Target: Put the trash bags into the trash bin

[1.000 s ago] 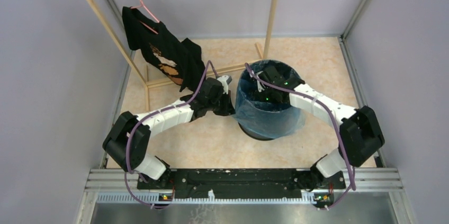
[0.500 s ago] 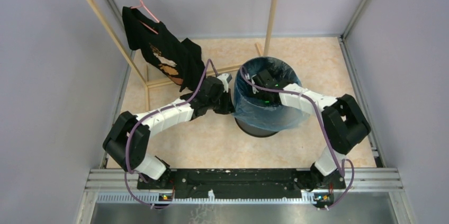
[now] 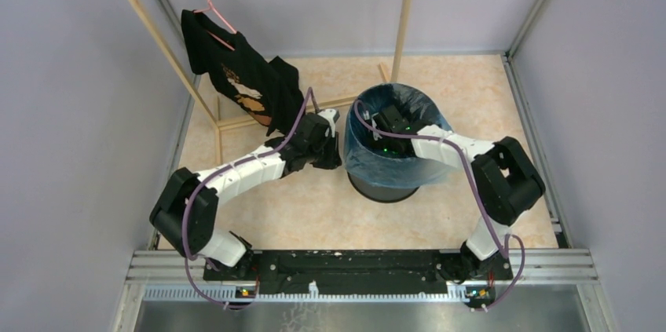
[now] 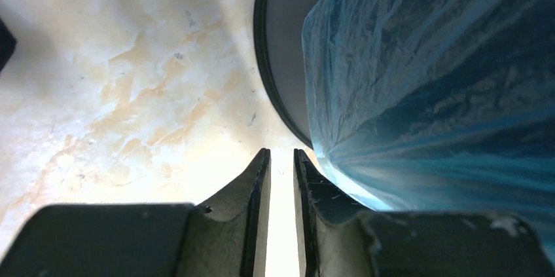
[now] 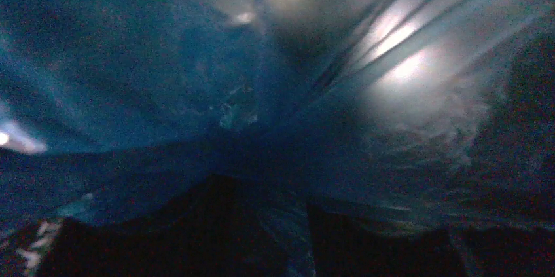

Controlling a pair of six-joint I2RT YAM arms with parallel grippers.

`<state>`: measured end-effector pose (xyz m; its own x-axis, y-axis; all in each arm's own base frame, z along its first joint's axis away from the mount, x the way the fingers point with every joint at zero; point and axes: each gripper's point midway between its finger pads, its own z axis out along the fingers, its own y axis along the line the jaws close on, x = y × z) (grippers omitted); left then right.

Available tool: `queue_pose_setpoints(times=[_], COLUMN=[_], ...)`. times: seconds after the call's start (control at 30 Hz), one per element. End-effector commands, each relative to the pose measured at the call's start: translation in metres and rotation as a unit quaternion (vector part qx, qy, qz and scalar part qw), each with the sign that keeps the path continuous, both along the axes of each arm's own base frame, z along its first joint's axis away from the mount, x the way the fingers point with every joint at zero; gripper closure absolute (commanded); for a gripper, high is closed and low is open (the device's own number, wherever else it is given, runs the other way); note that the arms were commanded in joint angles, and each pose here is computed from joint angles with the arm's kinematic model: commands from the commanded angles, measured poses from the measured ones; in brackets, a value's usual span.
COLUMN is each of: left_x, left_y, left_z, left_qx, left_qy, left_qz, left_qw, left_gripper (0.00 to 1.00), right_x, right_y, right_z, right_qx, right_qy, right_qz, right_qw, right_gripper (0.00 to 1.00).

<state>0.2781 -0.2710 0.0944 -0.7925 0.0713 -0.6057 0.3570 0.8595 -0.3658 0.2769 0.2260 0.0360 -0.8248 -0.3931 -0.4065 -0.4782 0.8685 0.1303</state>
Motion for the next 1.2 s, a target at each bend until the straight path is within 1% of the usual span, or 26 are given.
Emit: queue_pose_setpoints(times=[0.0,0.1,0.2,0.43,0.53,0.67,0.83,0.9,0.97,1.03,1.1,1.17], left_x=[0.005,0.001,-0.002,-0.008,-0.011,-0.012,-0.011,-0.010,-0.010,-0.009,-0.007,0.000], left_y=[0.004,0.009,0.011,0.015,0.015,0.018,0.020,0.018,0.015,0.012,0.010,0.012], left_z=[0.040,0.054,0.067,0.082,0.081,0.087,0.096,0.097,0.096,0.096,0.098,0.101], left_qx=[-0.012,-0.021,-0.030,-0.046,-0.050,-0.051,-0.051,-0.054,-0.059,-0.064,-0.066,-0.064], left_qy=[-0.046,-0.059,-0.070,-0.081,-0.078,-0.082,-0.098,-0.096,-0.092,-0.090,-0.092,-0.098], left_qz=[0.009,0.011,0.011,0.012,0.011,0.014,0.015,0.013,0.012,0.010,0.009,0.028], left_qw=[0.999,0.998,0.997,0.996,0.996,0.995,0.994,0.994,0.994,0.994,0.994,0.993], left_gripper=[0.72,0.66,0.65,0.65,0.65,0.64,0.62,0.61,0.60,0.58,0.57,0.56], right_x=[0.001,0.004,0.007,0.008,0.008,0.011,0.011,0.008,0.007,0.004,0.001,0.003], right_y=[0.005,0.009,0.008,0.001,0.003,0.002,0.007,0.008,0.008,0.006,-0.004,-0.034], right_z=[0.000,0.038,0.076,0.131,0.140,0.154,0.207,0.227,0.243,0.253,0.266,0.282], right_qx=[0.004,0.034,0.049,0.060,0.066,0.072,0.119,0.137,0.152,0.162,0.163,0.142], right_qy=[0.000,-0.028,-0.057,-0.091,-0.097,-0.108,-0.156,-0.169,-0.186,-0.197,-0.214,-0.259], right_qz=[-0.005,-0.011,-0.023,-0.035,-0.032,-0.038,-0.033,-0.025,-0.023,-0.023,-0.042,-0.103], right_qw=[1.000,0.999,0.997,0.993,0.993,0.991,0.980,0.976,0.971,0.967,0.962,0.950], right_gripper=[0.53,0.45,0.39,0.33,0.30,0.30,0.29,0.27,0.21,0.18,0.19,0.20])
